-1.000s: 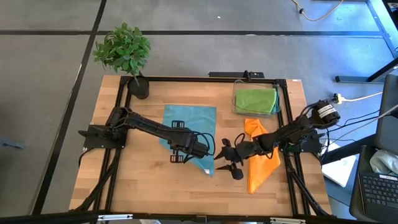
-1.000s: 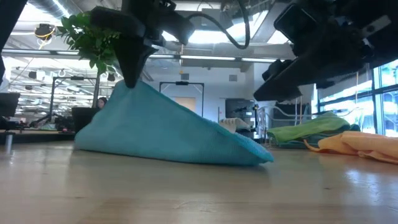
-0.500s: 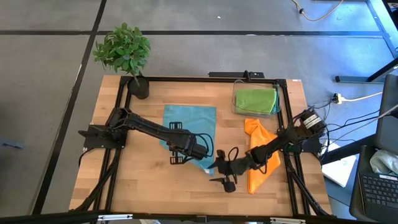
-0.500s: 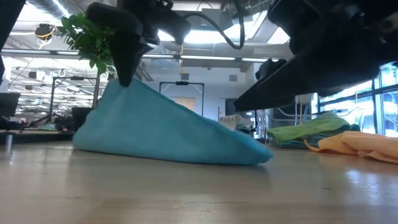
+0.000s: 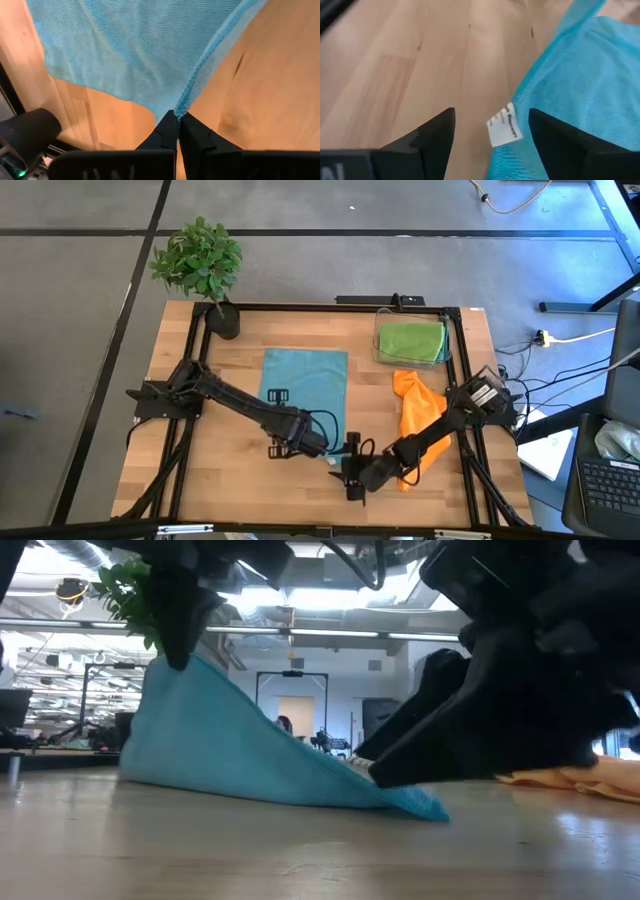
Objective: Fold microfiber towels
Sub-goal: Fold the light blue microfiber towel
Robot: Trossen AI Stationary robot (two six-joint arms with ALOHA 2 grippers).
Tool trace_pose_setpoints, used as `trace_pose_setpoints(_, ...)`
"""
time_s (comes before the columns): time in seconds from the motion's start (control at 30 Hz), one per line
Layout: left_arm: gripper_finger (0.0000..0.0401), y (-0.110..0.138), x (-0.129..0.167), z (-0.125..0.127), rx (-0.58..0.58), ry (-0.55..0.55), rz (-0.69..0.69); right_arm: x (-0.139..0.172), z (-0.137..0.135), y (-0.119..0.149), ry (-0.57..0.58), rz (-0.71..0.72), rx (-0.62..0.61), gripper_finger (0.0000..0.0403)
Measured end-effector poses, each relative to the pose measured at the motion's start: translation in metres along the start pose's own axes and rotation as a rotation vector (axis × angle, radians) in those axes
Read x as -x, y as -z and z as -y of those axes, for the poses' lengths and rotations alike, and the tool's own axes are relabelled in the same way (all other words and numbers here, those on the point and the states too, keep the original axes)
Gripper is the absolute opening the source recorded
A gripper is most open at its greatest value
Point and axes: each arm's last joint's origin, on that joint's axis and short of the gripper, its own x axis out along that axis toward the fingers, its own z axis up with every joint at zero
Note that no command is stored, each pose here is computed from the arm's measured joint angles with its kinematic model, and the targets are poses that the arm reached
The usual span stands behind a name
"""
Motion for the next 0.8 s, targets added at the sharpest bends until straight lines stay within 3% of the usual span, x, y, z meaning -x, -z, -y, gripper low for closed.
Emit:
trace_pose_setpoints(0.2, 0.0001, 0.006, 0.004, 0.011, -0.005, -0.003, 0.013, -0.006, -0.009, 0.010, 0.168, -0.070, 0.099, 0.0255)
trace_pose_setpoints(0.4, 0.0001, 0.012, 0.006, 0.021, 0.004, 0.018, 0.008, -0.003, -0.016, 0.017, 0.190, -0.099, 0.127, 0.0247)
trace_pose_setpoints(0.8, 0.0001, 0.031, 0.014, 0.048, 0.002, 0.050, 0.007, 0.007, -0.023, 0.025, 0.203, -0.139, 0.210, 0.0143)
